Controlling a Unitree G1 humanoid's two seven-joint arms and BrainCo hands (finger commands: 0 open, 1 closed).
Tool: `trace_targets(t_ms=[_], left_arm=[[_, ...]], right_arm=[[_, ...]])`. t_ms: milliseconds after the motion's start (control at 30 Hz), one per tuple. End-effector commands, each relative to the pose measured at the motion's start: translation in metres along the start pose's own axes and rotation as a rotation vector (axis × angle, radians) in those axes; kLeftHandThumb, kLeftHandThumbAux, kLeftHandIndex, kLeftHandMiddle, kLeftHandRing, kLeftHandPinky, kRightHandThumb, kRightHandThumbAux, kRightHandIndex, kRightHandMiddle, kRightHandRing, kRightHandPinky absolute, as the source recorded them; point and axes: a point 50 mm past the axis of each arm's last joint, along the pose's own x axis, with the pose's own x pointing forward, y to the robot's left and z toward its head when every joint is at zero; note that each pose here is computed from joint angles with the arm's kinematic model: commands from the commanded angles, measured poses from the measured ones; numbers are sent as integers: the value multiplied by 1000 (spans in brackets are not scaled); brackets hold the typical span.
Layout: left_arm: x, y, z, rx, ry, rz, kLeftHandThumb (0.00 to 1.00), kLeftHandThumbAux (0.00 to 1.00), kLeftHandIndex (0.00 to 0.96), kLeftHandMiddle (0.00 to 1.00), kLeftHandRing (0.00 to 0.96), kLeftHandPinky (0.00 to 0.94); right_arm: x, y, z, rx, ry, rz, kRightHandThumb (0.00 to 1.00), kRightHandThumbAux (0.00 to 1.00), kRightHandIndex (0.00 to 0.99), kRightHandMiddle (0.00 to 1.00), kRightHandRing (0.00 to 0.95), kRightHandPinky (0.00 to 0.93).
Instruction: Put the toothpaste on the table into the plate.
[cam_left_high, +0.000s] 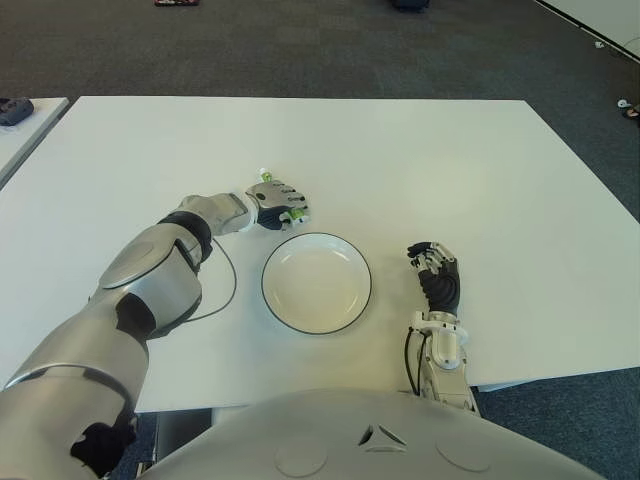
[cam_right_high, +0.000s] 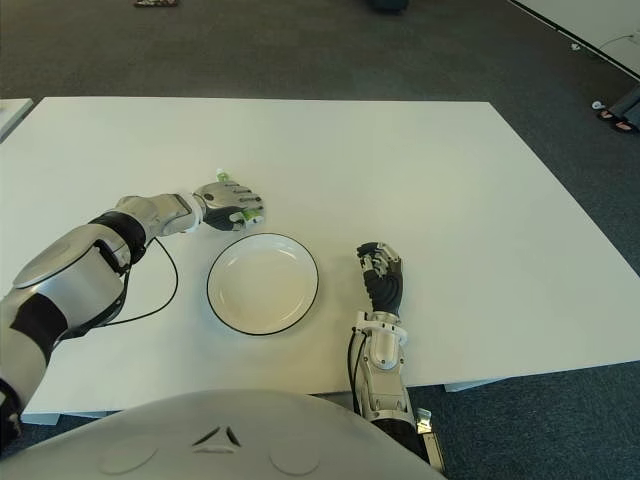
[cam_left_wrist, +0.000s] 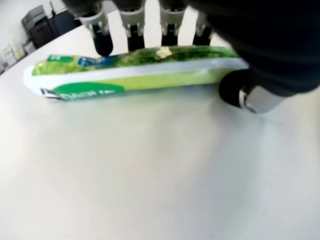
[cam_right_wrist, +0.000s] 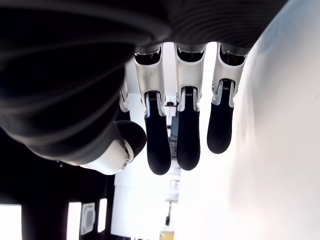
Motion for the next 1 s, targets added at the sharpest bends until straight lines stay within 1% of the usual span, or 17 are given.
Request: trace_targets(t_ms=[33,100,267,400,667,1000], left_arm=[[-7,-36,-4,-207,97,-168,641,367,0,0,3,87],[-9,-40,-6,-289,124,-185,672,350,0,0,8,103],[-9,-43,-7,-458,164,-186,710,329,0,0,14,122],[-10,-47,-7,-558,184,-189,727,318,0,0,15,135],[-10,-48,-8,-679,207,-183,732,306,0,0,2,117],[-10,-49,-8,-712,210,-189,751,316,0,0,0,86]], right_arm=[[0,-3,-2,-5,25,-8,707,732,429,471,435,429],[0,-4,-2,-6,25,-11,708,732,429,472,436,428],[0,-5,-2,-6,18,-15,709,732,429,476,442,433],[-1,-6,-2,-9,16,-16,709,732,429,475,443,431],[-1,-7,-2,-2,10,-14,709,732,429,465,434,430],[-2,-8,-1,4,6,-15,709,732,429,465,431,437]])
